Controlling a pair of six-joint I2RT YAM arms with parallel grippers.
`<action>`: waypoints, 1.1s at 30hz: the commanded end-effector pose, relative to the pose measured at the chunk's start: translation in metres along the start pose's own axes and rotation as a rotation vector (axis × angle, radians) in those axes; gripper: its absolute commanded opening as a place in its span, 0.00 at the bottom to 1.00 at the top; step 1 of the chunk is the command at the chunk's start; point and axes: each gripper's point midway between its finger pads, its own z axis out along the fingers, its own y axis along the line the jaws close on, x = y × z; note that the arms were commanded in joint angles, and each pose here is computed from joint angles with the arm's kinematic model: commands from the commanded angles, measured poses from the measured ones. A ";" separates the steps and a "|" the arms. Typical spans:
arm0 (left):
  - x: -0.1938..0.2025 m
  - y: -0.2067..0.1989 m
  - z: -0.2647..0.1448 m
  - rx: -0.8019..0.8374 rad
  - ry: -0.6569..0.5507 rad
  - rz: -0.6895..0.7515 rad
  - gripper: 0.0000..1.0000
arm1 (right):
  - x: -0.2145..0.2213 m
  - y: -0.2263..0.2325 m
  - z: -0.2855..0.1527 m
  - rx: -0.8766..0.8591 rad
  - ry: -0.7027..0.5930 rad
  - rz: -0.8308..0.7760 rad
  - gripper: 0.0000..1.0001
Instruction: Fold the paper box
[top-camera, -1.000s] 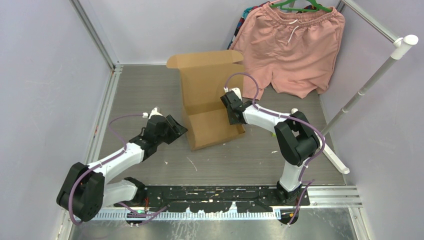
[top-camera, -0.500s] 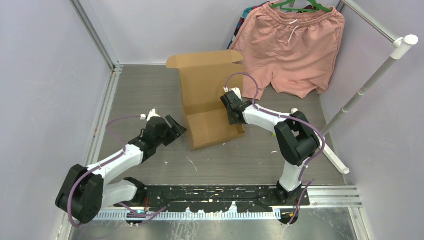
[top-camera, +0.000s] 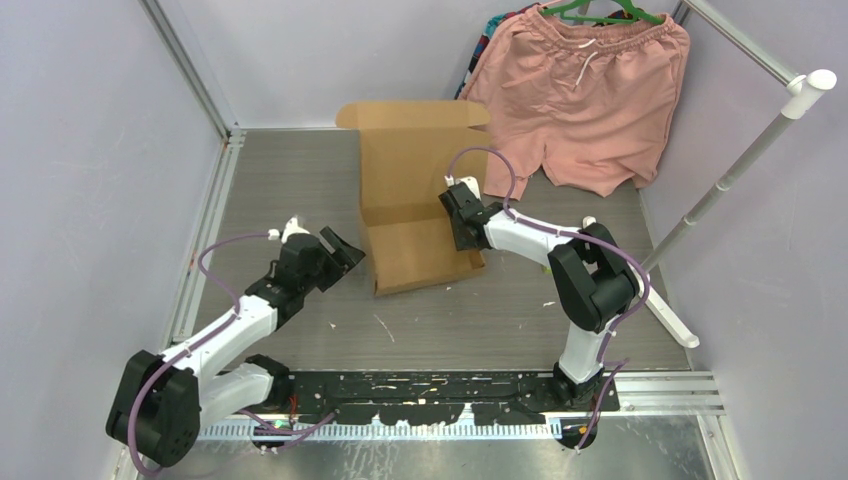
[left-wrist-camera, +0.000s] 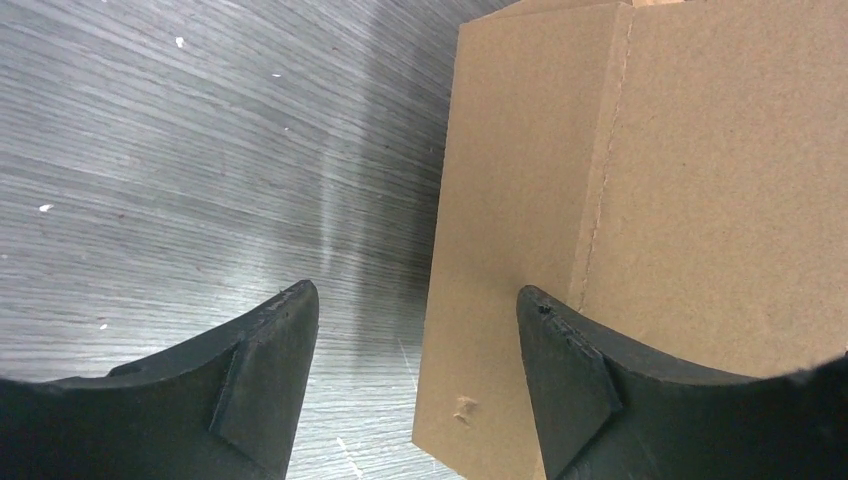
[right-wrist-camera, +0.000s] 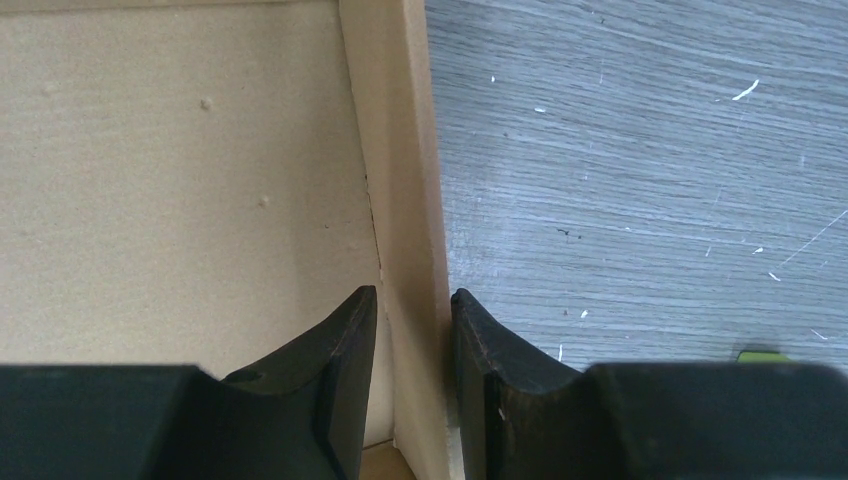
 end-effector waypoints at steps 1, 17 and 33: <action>0.000 -0.002 -0.005 0.006 0.007 -0.002 0.73 | -0.011 0.022 -0.006 -0.077 -0.036 0.037 0.38; -0.003 0.046 -0.015 -0.180 -0.002 -0.047 0.49 | -0.011 0.021 -0.007 -0.061 -0.030 0.021 0.38; -0.008 0.015 -0.007 0.043 0.031 -0.123 0.65 | -0.011 0.024 -0.006 -0.060 -0.022 0.009 0.38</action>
